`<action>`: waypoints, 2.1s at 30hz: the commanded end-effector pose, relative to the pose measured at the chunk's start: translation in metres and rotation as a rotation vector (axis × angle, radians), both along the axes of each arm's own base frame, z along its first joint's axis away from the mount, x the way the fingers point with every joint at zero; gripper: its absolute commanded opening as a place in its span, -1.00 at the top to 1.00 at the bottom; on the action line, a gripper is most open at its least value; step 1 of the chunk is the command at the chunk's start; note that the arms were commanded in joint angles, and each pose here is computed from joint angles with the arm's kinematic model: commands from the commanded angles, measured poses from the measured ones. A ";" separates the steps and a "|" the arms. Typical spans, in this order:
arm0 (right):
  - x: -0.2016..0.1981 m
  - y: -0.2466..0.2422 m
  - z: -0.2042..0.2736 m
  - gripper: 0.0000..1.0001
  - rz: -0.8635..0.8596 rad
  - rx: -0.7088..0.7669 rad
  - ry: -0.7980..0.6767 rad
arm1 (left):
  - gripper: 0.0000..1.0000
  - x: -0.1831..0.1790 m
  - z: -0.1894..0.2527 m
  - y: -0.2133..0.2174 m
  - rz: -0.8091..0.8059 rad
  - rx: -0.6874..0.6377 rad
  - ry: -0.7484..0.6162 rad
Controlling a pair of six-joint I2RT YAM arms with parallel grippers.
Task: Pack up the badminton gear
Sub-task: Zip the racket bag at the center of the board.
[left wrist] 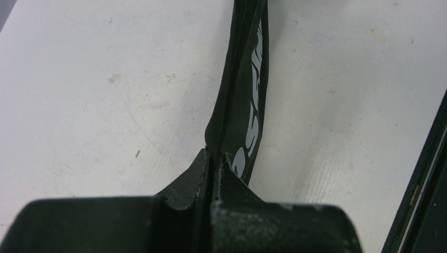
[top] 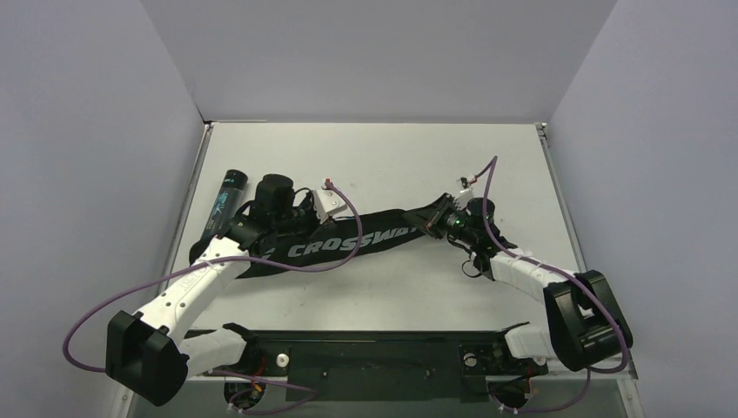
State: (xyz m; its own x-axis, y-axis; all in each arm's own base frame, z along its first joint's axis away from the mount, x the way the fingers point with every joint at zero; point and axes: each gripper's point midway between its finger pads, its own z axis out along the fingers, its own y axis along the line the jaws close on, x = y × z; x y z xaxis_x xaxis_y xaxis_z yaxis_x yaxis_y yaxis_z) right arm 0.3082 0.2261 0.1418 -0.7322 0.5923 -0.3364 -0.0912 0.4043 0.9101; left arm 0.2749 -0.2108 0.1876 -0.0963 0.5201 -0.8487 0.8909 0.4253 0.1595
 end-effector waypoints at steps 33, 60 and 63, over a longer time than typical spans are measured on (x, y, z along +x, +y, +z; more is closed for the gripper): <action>-0.018 -0.035 0.011 1.00 -0.095 -0.360 -0.097 | -0.62 -0.021 0.077 -0.108 -0.224 -0.173 -0.068; -0.040 -0.010 0.050 1.00 -0.032 -0.313 -0.158 | -0.48 -0.018 -0.026 -0.161 -0.289 0.117 -0.156; -0.041 -0.011 0.056 1.00 -0.033 -0.317 -0.169 | 0.78 -0.022 -0.031 -0.156 -0.309 0.148 -0.162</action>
State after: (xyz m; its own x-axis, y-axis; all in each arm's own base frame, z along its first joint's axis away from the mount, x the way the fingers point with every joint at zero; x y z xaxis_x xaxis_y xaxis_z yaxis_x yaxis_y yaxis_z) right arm 0.2553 0.2093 0.1424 -0.7166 0.4164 -0.5596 -0.1197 0.7170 0.6867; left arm 0.2531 -0.3685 0.1521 0.1619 0.6135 -0.7729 0.9423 0.1366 0.3058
